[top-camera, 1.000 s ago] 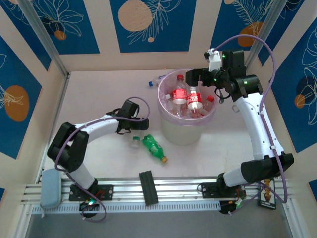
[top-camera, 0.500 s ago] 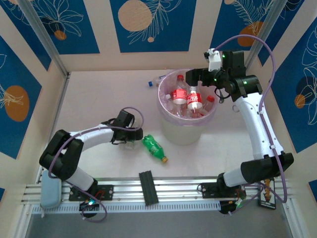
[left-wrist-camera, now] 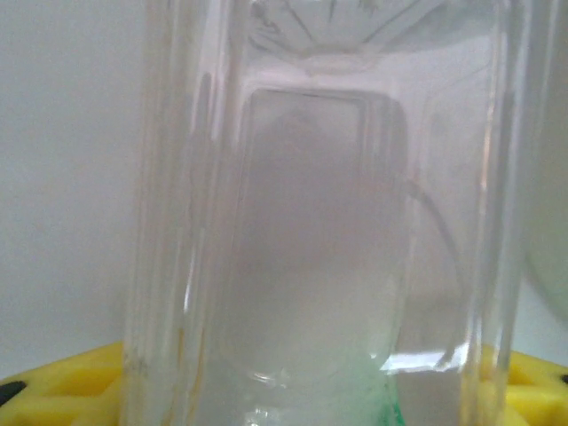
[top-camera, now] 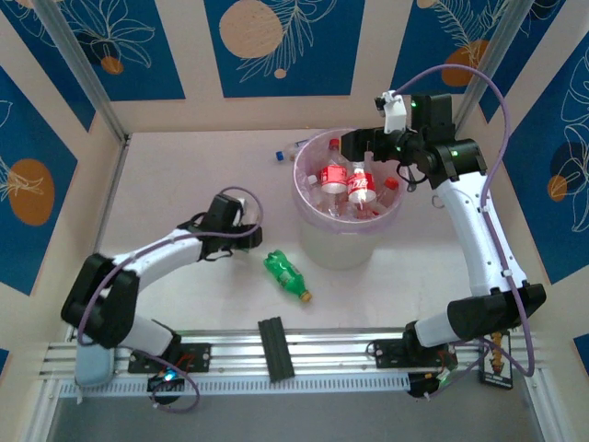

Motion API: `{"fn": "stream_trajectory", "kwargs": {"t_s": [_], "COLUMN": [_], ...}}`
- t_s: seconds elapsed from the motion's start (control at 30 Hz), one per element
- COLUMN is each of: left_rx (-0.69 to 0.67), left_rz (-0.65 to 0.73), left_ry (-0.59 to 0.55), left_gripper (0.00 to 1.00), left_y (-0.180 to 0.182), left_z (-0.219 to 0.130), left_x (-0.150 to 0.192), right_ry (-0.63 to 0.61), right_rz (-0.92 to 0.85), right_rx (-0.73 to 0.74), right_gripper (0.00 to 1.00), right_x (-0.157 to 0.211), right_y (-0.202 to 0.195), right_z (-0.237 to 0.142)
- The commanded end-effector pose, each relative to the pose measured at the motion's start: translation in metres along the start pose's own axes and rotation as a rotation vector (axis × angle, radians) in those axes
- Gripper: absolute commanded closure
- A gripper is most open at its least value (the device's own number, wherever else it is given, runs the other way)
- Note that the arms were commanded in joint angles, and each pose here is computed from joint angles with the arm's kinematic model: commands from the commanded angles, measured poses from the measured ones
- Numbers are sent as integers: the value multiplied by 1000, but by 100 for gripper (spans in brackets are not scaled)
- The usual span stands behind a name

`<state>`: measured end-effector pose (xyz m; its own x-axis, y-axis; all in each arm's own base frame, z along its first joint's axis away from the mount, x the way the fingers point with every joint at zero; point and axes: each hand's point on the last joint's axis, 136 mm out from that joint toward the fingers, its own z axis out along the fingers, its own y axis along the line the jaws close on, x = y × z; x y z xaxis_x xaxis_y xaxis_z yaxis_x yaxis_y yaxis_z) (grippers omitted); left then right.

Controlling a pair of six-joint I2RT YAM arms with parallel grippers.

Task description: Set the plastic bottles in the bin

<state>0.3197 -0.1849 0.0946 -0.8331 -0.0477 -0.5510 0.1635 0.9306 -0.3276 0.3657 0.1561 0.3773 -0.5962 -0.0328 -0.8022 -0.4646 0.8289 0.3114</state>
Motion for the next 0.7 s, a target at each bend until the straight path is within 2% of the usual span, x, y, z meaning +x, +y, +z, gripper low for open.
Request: {"fn": "stream_trajectory", "kwargs": {"t_s": [0.0,0.1,0.23,0.4,0.67], "left_rx": [121,195,332,475,589], "left_rz": [85,161,232,271,248], "left_ry": [-246,-423,-566,-628,-671], "left_gripper": [45,53,56,62,73], "left_y": [-25,-42,-70,-99,-116], "left_z": [-53,-90,-129,-157,-174], "left_x": [-64,-90,-109,-120,-128], "right_ry": [-24,-19,-12,42,112], "right_rz": [-36,-68,-79,-64,-63], "right_rx": [-148,-212,-340,-488,-515], "right_gripper": [2,2,2,2,3], "right_x": [-11,-11,-13,-12,-2], "right_y": [47,74,112,151,185], "right_z": [-13,-8,0,22,72]}}
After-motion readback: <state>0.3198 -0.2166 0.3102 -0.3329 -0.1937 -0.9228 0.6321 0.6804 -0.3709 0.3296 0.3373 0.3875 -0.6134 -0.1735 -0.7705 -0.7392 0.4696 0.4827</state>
